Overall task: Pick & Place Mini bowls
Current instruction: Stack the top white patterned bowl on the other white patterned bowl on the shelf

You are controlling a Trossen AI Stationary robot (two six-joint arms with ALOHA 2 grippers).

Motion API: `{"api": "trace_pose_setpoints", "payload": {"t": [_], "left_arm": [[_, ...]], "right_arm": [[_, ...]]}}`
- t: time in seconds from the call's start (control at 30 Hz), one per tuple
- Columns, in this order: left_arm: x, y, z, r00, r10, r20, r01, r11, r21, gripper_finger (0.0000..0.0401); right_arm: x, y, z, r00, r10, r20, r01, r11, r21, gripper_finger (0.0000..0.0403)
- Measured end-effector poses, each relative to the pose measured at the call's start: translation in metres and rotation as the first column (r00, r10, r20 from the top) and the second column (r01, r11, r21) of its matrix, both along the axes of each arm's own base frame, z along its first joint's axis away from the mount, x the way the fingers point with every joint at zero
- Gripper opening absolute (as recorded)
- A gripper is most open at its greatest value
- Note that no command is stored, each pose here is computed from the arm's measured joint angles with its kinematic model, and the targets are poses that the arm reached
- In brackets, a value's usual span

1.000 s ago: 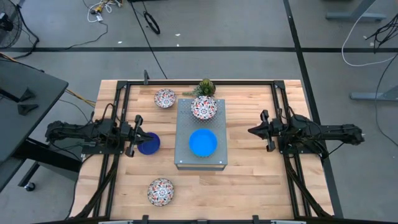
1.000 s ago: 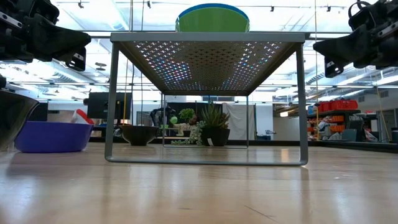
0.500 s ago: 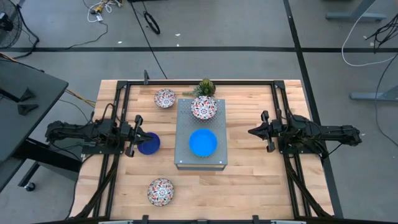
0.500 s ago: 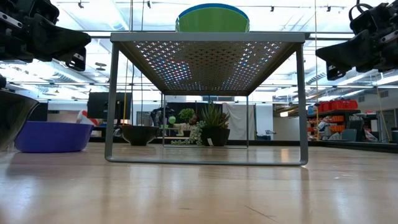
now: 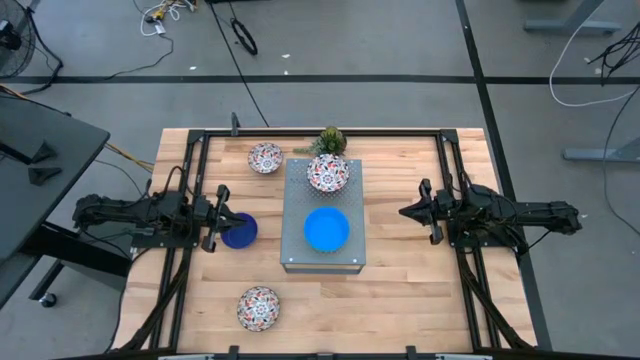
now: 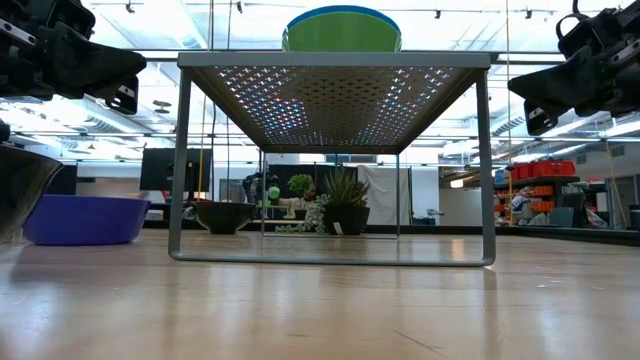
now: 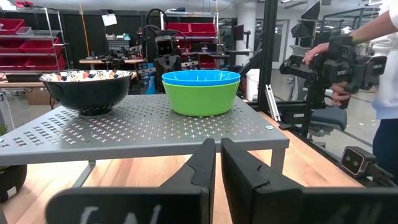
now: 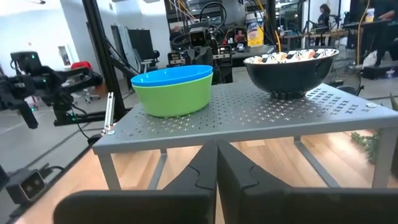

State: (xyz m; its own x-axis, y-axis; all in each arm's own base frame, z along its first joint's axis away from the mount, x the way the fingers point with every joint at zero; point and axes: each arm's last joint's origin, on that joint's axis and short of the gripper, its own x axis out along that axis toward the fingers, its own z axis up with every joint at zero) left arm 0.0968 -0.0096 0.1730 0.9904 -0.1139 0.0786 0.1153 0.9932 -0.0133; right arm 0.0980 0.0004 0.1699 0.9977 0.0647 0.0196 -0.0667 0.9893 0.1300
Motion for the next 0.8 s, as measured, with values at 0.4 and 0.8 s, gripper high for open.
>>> {"api": "trace_pose_setpoints", "payload": {"t": [0.4, 0.8], "left_arm": [[0.0, 0.0, 0.0, 1.0, 0.0, 0.0, 0.0, 1.0, 0.0, 0.003], [0.0, 0.0, 0.0, 1.0, 0.0, -0.001, 0.0, 1.0, 0.0, 0.003]], "right_arm": [[0.0, 0.0, 0.0, 1.0, -0.002, 0.008, 0.003, 0.994, -0.106, 0.0004], [0.0009, 0.0, -0.0011, 1.0, -0.001, -0.01, 0.001, 0.998, -0.065, 0.001]]}}
